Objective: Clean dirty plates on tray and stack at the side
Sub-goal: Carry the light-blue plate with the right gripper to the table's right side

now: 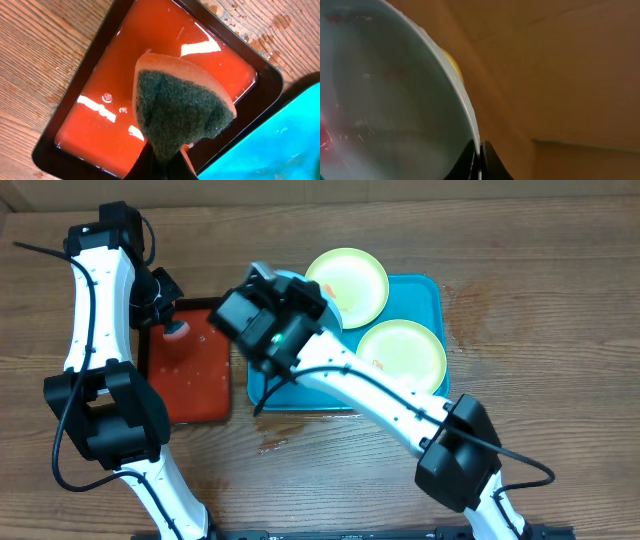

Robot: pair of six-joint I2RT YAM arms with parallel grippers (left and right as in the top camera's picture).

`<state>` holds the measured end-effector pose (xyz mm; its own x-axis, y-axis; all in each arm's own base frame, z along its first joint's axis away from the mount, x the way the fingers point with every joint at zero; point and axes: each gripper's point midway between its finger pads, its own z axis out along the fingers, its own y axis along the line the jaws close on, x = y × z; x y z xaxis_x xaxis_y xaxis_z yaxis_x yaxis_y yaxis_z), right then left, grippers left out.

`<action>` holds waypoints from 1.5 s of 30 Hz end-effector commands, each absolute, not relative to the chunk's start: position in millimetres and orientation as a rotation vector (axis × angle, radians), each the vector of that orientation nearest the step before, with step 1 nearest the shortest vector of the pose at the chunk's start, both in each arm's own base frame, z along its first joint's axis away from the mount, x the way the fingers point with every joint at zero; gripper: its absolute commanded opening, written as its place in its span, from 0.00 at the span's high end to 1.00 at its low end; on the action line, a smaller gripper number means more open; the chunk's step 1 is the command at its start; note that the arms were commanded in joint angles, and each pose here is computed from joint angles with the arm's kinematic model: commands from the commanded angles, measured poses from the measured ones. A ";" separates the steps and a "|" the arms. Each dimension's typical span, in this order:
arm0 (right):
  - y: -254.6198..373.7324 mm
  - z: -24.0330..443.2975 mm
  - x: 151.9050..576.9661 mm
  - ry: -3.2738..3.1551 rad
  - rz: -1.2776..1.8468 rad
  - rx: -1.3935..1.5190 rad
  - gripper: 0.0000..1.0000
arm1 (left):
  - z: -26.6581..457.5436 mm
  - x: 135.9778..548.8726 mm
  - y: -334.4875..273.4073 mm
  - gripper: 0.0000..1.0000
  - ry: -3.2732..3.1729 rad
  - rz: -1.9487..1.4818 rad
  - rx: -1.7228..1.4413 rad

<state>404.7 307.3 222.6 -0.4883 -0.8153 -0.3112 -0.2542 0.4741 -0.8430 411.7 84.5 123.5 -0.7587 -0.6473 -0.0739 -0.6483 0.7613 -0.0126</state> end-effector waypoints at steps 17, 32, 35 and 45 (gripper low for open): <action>299.7 276.1 410.6 1.806 -1.187 -0.733 0.96 | 127.8 411.8 80.8 0.96 2.904 0.000 -0.990; 300.6 264.3 413.6 2.171 -0.467 -0.614 0.96 | 128.0 414.6 81.2 0.96 2.893 -0.003 -0.988; 282.0 254.2 422.4 2.342 -0.152 -0.627 0.93 | 127.9 413.0 80.9 0.96 2.899 -0.002 -0.989; 106.4 189.2 461.9 2.762 0.437 -0.145 0.96 | 127.7 412.7 80.8 0.96 2.900 -0.001 -0.990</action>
